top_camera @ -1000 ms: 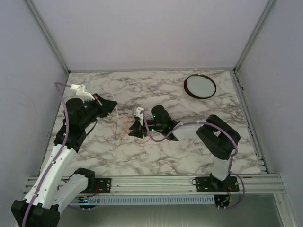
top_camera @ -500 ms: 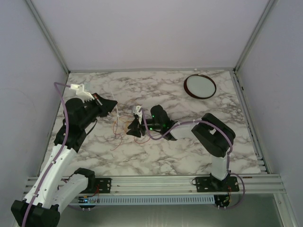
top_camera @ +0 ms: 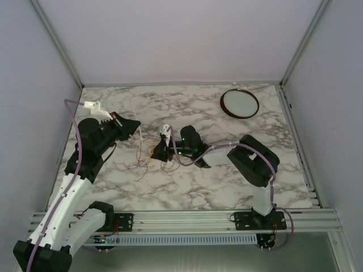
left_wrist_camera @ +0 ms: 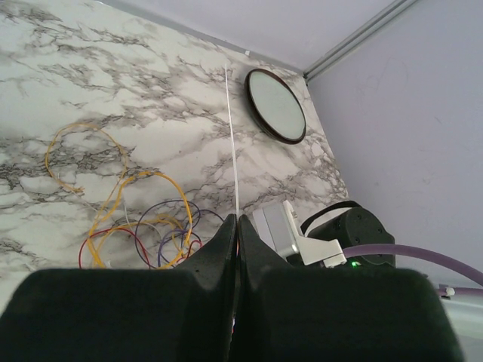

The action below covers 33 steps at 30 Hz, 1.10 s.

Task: Zip-tie the wires
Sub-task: Adjust the cable at the center of the board.

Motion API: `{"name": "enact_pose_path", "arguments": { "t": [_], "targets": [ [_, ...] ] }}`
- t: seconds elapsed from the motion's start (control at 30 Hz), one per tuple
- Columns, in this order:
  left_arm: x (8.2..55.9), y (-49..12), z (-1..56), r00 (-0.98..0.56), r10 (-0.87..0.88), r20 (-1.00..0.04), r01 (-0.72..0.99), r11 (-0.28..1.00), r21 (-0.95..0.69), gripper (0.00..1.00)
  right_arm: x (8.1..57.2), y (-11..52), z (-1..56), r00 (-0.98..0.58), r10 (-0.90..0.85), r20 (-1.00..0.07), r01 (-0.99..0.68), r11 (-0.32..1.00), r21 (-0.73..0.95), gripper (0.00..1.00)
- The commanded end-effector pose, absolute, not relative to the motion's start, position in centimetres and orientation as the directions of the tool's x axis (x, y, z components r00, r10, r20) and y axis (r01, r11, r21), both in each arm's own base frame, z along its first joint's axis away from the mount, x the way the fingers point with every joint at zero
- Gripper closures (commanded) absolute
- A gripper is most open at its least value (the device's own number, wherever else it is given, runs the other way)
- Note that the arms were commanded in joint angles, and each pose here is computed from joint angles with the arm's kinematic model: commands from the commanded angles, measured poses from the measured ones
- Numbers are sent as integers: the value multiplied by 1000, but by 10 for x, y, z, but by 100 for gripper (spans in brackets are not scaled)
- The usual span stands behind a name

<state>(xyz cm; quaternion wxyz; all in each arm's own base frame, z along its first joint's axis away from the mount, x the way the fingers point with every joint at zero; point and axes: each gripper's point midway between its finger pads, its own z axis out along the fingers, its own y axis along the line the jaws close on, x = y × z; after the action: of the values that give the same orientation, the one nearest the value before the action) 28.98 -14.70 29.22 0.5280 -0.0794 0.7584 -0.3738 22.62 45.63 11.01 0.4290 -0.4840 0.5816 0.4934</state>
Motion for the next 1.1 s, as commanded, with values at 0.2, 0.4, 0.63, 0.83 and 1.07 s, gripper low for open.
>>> {"name": "enact_pose_path", "arguments": {
  "t": [0.2, 0.4, 0.63, 0.83, 1.07],
  "targets": [
    [290, -146, 306, -391, -522, -758, 309, 701, -642, 100, 234, 447, 111, -135, -184, -974, -990, 58, 126, 69],
    [290, -146, 307, -392, -523, -757, 308, 701, -643, 100, 237, 448, 112, -136, -180, -974, -990, 65, 126, 70],
    [291, -146, 304, -395, -522, -756, 304, 702, -644, 100, 240, 449, 118, -138, -163, -977, -989, 76, 127, 92],
    [292, -144, 298, -398, -512, -761, 288, 718, -633, 100, 238, 435, 130, -151, -163, -975, -985, 108, 134, 100],
    [298, -139, 292, -401, -501, -767, 262, 740, -620, 100, 226, 402, 135, -161, -248, -955, -980, 157, 125, 100]
  ]
}}
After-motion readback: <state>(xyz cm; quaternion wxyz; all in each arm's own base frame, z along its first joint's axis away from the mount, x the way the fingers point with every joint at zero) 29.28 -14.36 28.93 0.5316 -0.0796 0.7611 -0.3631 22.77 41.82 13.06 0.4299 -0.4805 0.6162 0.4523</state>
